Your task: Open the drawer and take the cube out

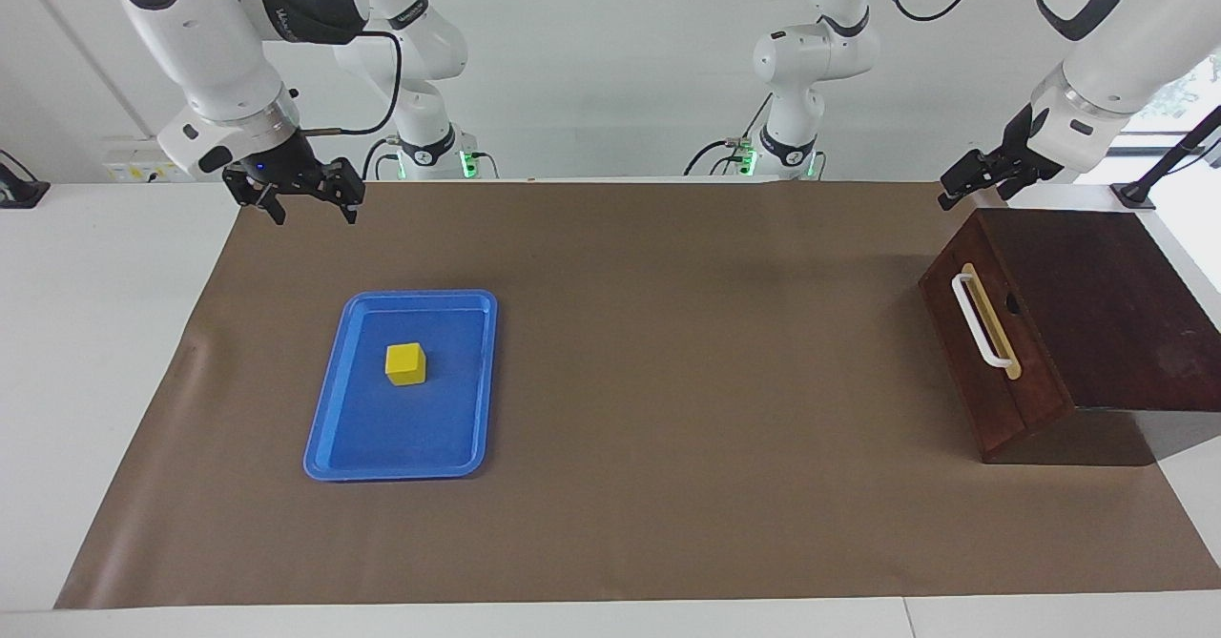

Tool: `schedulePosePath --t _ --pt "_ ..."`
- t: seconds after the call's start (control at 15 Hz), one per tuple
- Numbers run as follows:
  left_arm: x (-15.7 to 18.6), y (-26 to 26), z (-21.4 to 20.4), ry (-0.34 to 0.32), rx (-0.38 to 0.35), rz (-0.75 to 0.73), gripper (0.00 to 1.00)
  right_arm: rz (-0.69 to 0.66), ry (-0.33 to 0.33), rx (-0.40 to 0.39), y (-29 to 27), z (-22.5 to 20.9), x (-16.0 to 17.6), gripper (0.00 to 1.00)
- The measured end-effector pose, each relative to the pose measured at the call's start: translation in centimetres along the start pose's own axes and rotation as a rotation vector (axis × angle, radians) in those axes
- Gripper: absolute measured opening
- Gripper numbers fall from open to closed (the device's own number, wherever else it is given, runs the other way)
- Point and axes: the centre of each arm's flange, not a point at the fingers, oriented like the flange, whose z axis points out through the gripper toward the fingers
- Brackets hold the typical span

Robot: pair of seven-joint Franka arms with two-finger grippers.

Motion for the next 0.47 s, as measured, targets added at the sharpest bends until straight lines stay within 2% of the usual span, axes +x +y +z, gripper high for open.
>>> schedulePosePath --t 0.47 --pt "-0.18 0.77 -0.17 0.004 0.002 0.039 1.00 -0.011 0.000 0.000 0.11 0.00 -0.01 1.00"
